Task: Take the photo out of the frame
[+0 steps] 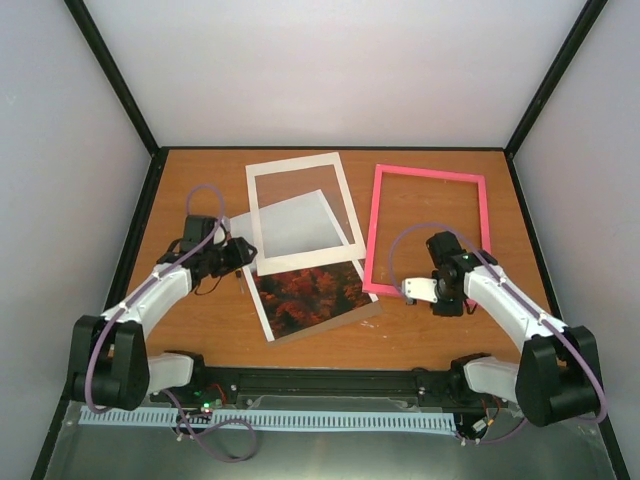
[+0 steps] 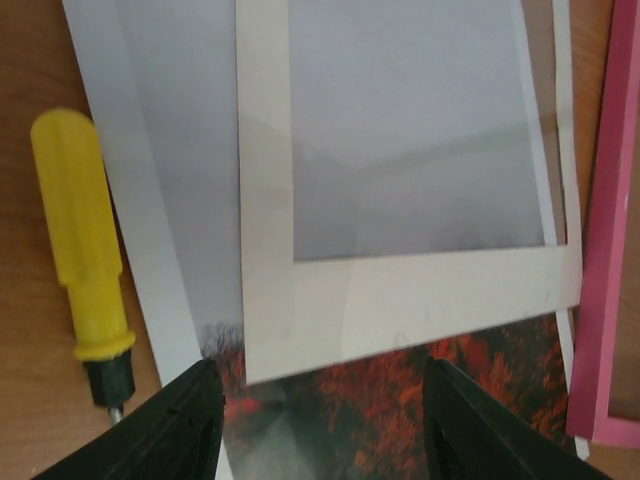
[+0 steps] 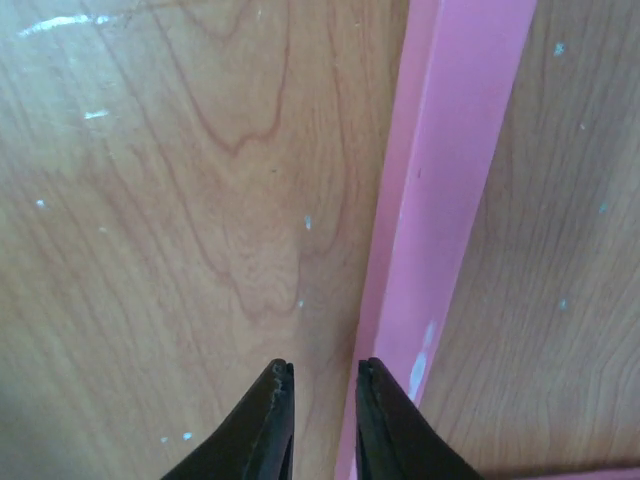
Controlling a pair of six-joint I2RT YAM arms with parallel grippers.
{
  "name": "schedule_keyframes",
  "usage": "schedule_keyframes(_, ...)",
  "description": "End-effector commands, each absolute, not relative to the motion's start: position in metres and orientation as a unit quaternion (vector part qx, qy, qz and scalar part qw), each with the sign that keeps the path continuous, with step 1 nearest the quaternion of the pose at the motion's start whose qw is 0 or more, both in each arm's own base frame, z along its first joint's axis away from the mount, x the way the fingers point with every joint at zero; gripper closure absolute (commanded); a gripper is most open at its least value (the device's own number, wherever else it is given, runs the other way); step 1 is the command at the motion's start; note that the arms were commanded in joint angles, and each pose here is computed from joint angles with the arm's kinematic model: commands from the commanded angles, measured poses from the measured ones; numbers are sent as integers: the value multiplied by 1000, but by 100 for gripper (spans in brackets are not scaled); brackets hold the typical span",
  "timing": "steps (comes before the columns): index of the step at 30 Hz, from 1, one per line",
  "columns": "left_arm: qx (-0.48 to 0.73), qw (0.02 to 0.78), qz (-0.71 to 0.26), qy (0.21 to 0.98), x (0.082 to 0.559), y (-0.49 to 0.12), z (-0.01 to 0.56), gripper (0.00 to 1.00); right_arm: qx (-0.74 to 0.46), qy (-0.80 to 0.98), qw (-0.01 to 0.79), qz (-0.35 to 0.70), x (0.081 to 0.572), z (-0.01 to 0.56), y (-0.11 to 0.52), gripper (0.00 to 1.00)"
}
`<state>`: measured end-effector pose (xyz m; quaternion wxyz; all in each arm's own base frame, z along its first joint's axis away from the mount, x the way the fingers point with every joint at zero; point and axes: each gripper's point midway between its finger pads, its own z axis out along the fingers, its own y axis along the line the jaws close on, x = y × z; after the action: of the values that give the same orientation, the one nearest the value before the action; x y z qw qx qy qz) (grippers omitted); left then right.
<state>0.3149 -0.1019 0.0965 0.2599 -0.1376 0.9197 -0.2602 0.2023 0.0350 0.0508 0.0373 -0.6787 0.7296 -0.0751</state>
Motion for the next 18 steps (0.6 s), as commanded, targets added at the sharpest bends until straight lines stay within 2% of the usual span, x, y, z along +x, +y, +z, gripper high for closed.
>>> schedule_keyframes(1,-137,228,-268,926,291,-106,87,44,-679,729,65,-55,204,78,45,75)
schedule_keyframes(3,-137,209,-274,929,284,-109,77,44,-652,748,128,12,216,104,80,62)
schedule_keyframes(5,-146,200,-268,931,280,-106,68,44,-617,760,181,89,229,132,122,55)
schedule_keyframes(10,-163,215,-267,925,288,-104,65,43,-569,756,236,219,240,164,213,53)
schedule_keyframes(14,-173,207,-258,928,293,-102,57,42,-578,738,254,239,245,159,266,53)
schedule_keyframes(18,-180,203,-256,928,297,-102,50,40,-567,743,257,245,260,134,289,53)
